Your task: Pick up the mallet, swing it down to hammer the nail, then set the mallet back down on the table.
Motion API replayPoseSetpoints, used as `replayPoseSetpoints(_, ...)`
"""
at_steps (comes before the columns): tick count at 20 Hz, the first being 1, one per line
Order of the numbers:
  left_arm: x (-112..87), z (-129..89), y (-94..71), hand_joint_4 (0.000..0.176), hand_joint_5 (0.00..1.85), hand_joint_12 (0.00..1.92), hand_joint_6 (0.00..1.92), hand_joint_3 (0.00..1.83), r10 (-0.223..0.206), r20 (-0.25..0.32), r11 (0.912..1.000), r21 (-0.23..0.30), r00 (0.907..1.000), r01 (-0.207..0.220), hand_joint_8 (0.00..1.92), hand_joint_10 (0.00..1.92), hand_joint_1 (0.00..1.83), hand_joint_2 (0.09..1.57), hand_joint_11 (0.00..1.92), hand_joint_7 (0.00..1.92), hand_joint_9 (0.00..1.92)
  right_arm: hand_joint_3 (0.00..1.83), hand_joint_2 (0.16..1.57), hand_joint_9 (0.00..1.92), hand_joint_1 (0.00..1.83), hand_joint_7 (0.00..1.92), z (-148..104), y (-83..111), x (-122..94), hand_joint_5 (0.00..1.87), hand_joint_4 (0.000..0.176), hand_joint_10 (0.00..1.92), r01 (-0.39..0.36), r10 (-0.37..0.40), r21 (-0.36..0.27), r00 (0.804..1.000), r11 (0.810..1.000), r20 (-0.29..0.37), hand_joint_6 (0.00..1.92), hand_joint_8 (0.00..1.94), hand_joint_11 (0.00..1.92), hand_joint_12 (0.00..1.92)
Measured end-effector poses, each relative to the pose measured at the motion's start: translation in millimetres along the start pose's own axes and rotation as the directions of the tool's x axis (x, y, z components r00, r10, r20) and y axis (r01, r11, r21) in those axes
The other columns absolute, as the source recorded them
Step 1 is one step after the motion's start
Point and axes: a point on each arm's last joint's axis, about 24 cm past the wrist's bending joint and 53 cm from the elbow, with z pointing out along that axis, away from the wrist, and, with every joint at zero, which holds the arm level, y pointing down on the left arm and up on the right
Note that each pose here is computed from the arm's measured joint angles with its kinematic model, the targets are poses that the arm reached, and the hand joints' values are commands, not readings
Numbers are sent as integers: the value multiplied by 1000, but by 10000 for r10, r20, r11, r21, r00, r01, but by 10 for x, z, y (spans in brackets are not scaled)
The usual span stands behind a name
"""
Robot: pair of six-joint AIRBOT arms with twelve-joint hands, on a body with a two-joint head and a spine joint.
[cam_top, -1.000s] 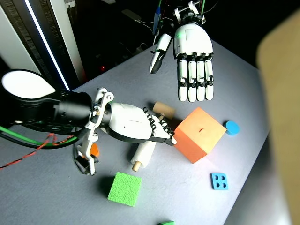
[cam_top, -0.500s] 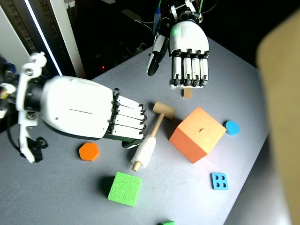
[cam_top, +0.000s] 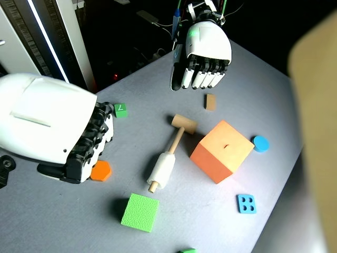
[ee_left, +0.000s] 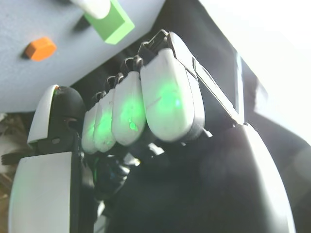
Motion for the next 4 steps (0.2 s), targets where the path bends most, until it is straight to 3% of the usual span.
replayPoseSetpoints(1,7,-1,-9,66,1527,1921,1921,8,-11,-9,10000,21,10000,11,1921,1921,1095,1311,1599,1587,1605,0,1288,1517,1045,1513,0,-2,-1,1322,176,1921,11,-11,6,10000,10000,4,1921,1941,1533,1921)
replayPoseSetpoints(4,35,-1,-35,89,1501,1921,1921,6,-60,-72,10000,76,10000,61,1921,1921,1118,1318,1587,1570,1594,0,1300,1494,1019,1500,0,11,8,1314,176,1921,-164,164,-53,9999,9999,-38,1921,1941,1496,1921)
